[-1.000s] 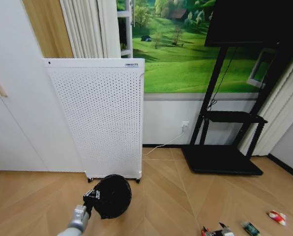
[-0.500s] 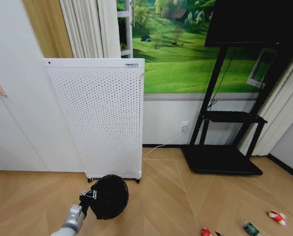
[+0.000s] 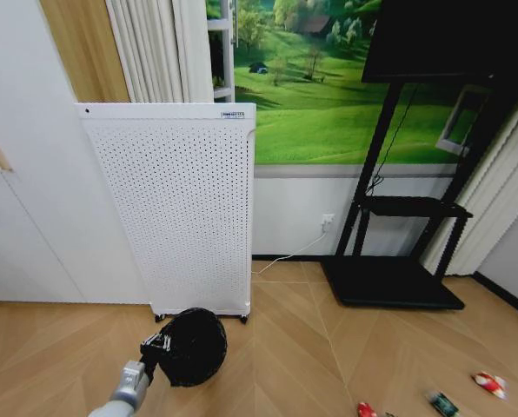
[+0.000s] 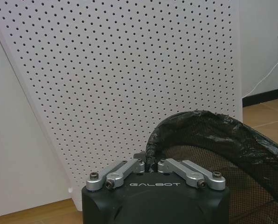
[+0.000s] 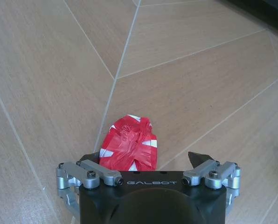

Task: Pick up the trash bin and place the garbage on the floor into it.

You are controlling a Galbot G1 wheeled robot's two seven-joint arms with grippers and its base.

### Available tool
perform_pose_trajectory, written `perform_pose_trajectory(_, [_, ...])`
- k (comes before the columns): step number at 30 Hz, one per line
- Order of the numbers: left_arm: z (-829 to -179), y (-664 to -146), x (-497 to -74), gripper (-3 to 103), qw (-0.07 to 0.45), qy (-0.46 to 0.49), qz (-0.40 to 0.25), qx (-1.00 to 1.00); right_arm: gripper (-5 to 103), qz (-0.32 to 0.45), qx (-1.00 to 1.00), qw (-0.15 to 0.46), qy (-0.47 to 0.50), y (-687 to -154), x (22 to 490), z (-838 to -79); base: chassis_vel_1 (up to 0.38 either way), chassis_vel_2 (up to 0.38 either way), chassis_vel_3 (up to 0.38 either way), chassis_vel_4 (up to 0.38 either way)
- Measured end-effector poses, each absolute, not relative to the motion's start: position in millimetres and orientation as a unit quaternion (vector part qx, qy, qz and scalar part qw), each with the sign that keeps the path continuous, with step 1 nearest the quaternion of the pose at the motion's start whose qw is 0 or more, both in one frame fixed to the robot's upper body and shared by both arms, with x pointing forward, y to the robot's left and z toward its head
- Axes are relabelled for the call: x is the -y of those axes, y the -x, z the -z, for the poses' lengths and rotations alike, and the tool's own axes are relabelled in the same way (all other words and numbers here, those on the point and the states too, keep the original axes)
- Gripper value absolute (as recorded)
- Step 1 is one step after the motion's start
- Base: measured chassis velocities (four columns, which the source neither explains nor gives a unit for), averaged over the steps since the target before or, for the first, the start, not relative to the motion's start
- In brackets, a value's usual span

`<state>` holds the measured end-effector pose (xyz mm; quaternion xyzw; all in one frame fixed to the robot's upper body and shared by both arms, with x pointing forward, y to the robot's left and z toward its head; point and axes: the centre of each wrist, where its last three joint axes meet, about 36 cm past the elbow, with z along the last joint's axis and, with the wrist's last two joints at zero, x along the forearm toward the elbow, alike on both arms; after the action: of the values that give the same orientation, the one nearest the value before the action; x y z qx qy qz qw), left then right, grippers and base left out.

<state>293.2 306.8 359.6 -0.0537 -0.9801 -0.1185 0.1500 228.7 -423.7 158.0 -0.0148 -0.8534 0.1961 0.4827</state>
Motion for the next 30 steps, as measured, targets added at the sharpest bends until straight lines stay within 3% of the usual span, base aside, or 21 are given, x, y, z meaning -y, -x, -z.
perform_pose_trajectory(4, [-358.9,-292.8,-306.6,6,0.151,0.054,0.119,0.980,103,-0.198,0.854,0.481,0.009,-227.8,425.3,-155.7,0.000,0.000,0.000,0.000])
perform_pose_trajectory(12, [-354.0,-291.1,-308.7,6,0.151,0.052,0.124,0.979,84,-0.196,0.858,0.474,-0.002,-226.3,424.4,-152.4,0.000,0.000,0.000,0.000])
perform_pose_trajectory(13, [-352.9,-290.4,-309.0,6,0.151,0.052,0.124,0.979,78,-0.196,0.859,0.472,-0.003,-225.5,424.4,-151.9,0.000,0.000,0.000,0.000])
perform_pose_trajectory(15, [-352.5,-290.1,-309.2,6,0.151,0.052,0.124,0.979,78,-0.195,0.860,0.472,-0.004,-224.8,424.7,-151.9,0.000,0.000,0.000,0.000])
perform_pose_trajectory(17, [-352.4,-289.6,-309.7,6,0.151,0.051,0.124,0.979,66,-0.194,0.861,0.470,-0.006,-223.2,425.1,-153.5,0.000,0.000,0.000,0.000])
perform_pose_trajectory(20, [-352.7,-289.6,-309.4,6,0.150,0.051,0.123,0.980,58,-0.196,0.862,0.468,-0.006,-221.9,426.1,-154.3,0.000,0.000,0.000,0.000])
perform_pose_trajectory(25, [-352.5,-288.5,-308.7,6,0.150,0.051,0.124,0.980,50,-0.196,0.863,0.465,-0.006,-221.0,426.5,-154.5,0.000,0.000,0.000,0.000])
perform_pose_trajectory(30, [-352.2,-287.4,-308.4,6,0.149,0.051,0.125,0.980,49,-0.196,0.864,0.463,-0.006,-220.2,427.4,-156.8,0.000,0.000,0.000,0.000])
